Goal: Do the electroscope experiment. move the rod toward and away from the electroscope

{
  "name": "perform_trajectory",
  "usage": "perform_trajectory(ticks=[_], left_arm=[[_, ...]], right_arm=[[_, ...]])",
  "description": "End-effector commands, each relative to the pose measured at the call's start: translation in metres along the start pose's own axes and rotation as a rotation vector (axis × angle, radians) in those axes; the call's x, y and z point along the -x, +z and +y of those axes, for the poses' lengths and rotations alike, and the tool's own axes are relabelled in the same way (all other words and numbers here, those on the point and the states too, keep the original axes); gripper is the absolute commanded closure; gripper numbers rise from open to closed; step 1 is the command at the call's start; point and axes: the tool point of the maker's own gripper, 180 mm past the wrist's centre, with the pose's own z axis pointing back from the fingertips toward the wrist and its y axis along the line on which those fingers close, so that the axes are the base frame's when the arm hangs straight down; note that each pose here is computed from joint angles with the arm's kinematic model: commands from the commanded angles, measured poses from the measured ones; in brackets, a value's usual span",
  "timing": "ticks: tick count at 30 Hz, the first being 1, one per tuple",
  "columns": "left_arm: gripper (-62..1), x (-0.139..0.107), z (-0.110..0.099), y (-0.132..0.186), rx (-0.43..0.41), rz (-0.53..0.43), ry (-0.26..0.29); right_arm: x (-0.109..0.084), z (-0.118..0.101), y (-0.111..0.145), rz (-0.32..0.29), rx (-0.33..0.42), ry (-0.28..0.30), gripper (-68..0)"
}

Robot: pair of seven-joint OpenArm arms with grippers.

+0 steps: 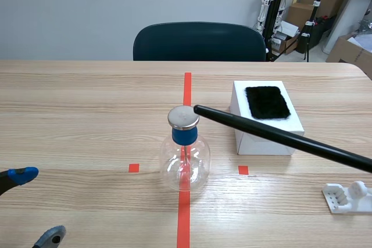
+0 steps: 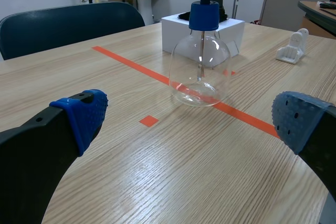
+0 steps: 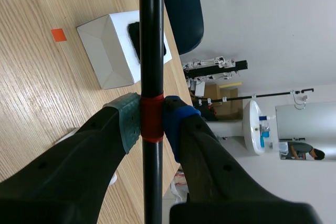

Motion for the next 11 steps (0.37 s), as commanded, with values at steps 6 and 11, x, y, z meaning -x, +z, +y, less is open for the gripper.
perform_trajectory(ticks=[6, 11], left_arm=[[-62.3, -0.005, 0.004, 0.001, -0.007, -0.017, -0.008], [-62.3, -0.005, 0.004, 0.001, -0.007, -0.017, -0.008]], right_arm=[[-0.002, -0.011, -0.002, -0.016, 0.053, -0.041, -4.0], [-0.005, -0.018, -0.002, -0.035, 0.089, -0.11, -4.0]])
